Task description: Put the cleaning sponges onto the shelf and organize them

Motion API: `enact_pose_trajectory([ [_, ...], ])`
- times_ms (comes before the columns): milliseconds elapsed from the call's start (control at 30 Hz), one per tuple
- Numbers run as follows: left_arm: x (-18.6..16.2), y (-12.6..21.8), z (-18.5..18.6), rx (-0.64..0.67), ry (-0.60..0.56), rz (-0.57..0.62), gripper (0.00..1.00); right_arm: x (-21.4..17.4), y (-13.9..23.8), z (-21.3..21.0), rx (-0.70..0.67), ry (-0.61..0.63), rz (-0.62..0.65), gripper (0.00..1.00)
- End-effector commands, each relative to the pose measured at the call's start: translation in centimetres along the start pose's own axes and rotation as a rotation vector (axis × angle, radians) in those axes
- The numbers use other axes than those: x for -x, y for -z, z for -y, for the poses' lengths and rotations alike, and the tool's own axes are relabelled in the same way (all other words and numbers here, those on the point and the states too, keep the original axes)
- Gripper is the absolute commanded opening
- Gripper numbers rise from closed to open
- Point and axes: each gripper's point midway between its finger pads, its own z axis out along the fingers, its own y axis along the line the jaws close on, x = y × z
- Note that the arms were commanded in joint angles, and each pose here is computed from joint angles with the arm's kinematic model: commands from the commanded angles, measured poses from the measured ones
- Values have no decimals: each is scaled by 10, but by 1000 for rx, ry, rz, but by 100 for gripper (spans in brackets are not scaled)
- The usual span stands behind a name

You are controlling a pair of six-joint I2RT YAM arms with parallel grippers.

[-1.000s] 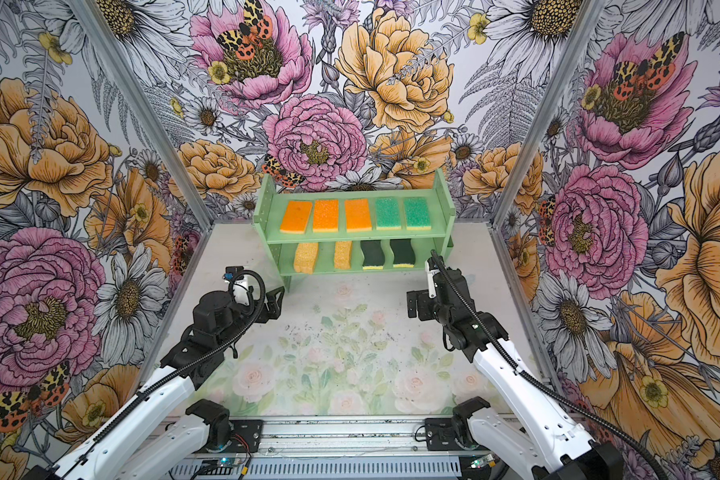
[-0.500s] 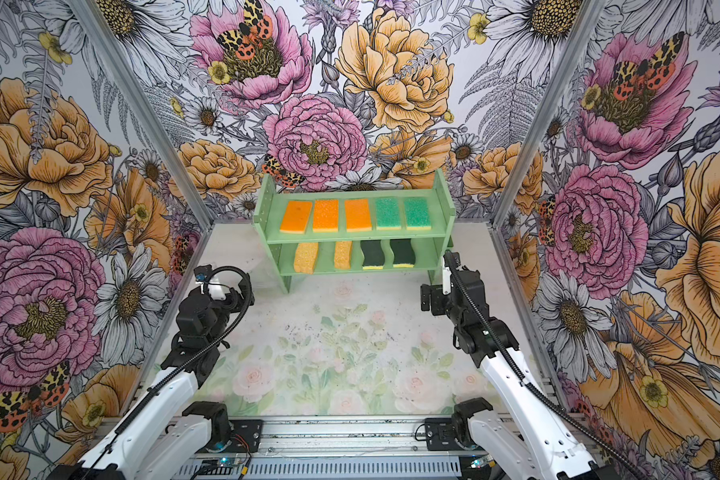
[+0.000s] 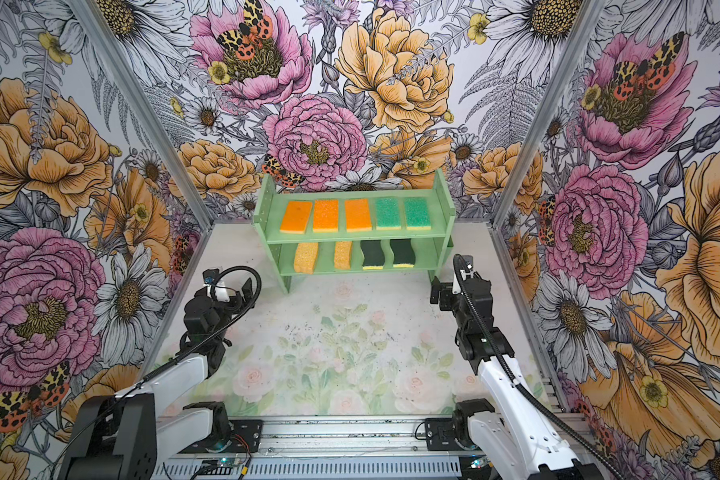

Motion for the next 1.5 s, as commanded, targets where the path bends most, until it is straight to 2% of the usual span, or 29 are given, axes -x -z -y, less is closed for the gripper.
enact_pose_trajectory([
  [0,8,-2,3,-37,-23,67,99,3,-15,3,4,-22,138,100],
  [233,0,-17,-1,-65,25,43,99,-35,-53,20,-24,-28,128,100],
  [400,1,-18,0,-103,65,71,99,-37,-69,25,-18,-37,158,99],
  [533,-3,-18,5,-140,76,137,99,-42,-80,17,39,-42,144,98],
  [767,-18,-27,4,-146,88,125,99,-57,-97,16,40,-46,123,98],
  [933,-21,-40,2,-141,97,64,99,-59,-104,15,48,-44,83,100],
  [1033,-26,-50,11,-128,54,0,99,-59,-104,15,48,-44,86,100],
  [1467,-25,-52,17,-83,4,-1,99,-59,-104,16,44,-44,85,100],
])
